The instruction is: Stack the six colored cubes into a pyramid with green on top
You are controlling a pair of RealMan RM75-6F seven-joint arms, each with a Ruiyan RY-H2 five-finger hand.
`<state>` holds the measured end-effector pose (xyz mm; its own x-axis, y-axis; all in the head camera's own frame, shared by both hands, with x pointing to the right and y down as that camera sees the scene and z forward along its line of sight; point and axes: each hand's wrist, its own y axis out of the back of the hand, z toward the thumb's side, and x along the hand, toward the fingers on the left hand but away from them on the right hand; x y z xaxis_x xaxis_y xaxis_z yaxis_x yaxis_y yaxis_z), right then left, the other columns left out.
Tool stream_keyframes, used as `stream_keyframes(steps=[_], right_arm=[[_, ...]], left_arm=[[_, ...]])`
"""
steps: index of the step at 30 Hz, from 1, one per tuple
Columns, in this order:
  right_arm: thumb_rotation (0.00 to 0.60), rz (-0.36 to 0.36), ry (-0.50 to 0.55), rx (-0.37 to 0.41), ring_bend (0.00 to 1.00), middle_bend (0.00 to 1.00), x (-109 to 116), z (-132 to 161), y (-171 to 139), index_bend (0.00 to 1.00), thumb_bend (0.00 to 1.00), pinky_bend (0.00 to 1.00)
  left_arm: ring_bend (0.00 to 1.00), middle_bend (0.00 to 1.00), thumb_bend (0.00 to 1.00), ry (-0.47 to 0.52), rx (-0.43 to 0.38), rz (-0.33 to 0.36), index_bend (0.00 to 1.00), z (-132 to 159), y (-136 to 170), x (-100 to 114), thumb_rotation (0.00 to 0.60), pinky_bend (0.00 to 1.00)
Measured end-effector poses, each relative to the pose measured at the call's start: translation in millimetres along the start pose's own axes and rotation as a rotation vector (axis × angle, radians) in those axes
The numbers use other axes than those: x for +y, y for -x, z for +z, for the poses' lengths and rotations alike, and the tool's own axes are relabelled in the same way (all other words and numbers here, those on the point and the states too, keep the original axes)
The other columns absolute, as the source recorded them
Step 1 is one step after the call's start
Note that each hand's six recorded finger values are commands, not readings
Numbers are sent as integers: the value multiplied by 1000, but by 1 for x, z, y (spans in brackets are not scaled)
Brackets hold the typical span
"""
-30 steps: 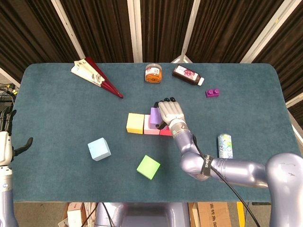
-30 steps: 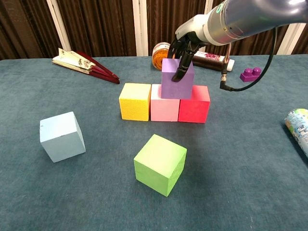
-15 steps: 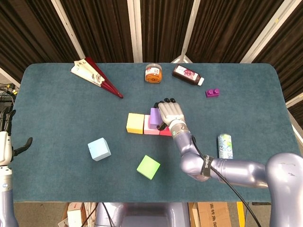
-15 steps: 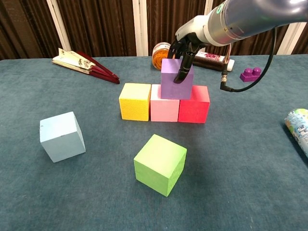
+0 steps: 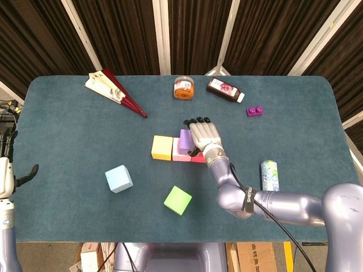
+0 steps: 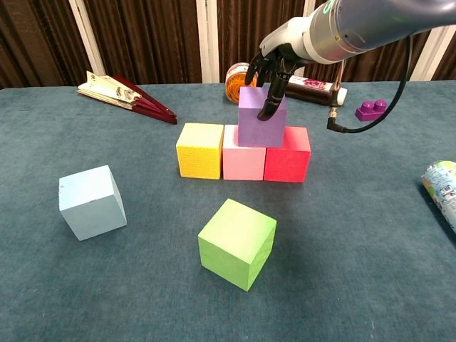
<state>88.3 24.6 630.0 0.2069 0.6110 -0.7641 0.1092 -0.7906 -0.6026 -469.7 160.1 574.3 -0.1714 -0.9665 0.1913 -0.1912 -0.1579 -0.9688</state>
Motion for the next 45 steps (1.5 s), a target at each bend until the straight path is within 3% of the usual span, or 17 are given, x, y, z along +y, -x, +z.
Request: stream_keyframes(steps=[12,16,23,29,38,45], right_arm=[[600,16,-4,34,0,59,1,-5,-30,63,273,0],[600,-51,8,42,0,59,11,-19,-50,63,272,0],[600,-215,54,-23,0,59,20,-88,-99,63,272,0],[600,-284,117,-102,0,59,-1,-152,-142,63,272,0],[600,-414,176,-124,0,59,-42,-211,-184,63,272,0],[600,-480,160,-149,0,59,-82,-245,-204,63,272,0]], left_arm=[[0,0,299,17,-43,-9,60,4,-1,-2,600,0],[0,0,299,23,-61,-31,60,5,0,-4,600,0],[0,0,299,29,-104,-68,60,9,1,-5,600,0],[0,0,299,22,-149,-111,60,13,2,-9,600,0],[0,0,299,-31,-249,-150,56,25,2,-5,600,0],[0,0,299,-86,-339,-206,55,41,-2,8,600,0]])
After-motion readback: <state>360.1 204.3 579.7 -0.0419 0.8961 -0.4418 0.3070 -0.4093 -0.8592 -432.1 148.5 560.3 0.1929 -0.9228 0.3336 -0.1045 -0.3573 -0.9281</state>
